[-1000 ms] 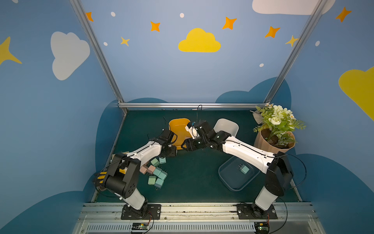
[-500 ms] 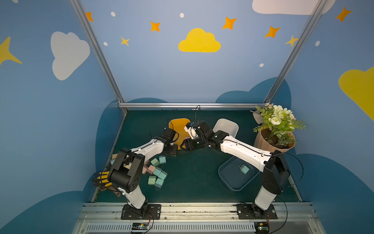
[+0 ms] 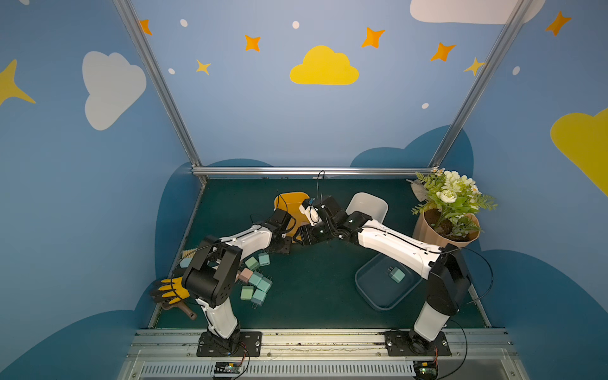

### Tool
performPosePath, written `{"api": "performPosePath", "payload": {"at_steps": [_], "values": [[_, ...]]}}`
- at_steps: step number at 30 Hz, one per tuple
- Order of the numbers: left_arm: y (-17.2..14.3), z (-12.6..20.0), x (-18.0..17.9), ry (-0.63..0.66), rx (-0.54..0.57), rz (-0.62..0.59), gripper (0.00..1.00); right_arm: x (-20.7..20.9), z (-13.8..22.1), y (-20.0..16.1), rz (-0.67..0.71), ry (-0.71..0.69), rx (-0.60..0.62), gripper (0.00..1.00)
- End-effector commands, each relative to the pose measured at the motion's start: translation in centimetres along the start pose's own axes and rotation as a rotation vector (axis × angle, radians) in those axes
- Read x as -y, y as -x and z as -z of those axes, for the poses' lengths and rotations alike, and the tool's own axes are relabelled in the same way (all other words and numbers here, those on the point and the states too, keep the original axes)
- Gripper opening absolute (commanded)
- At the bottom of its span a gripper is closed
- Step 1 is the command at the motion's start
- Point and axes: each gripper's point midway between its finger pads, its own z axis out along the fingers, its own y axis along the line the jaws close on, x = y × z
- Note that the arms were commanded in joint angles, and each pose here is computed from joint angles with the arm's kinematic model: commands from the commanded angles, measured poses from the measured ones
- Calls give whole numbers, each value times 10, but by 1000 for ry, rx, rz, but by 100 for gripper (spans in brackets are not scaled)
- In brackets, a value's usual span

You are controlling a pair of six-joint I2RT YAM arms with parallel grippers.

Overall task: Place the plugs by color into the storage box
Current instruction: Pick up the plug from the center of the board.

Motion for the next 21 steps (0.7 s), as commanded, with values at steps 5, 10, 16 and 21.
{"api": "performPosePath", "payload": {"at_steps": [5,10,16,21], "values": [[-11,-4,1,11,-38,-25,53,-2,-2,-4,-4,-1,-14,65],[-9,1,1,11,-25,-16,53,-4,1,-3,2,-1,-10,66],[-11,0,0,21,-44,-19,52,-5,5,-2,-4,0,22,65],[-14,3,4,-4,-37,-6,50,-8,10,-5,0,9,22,65]]}}
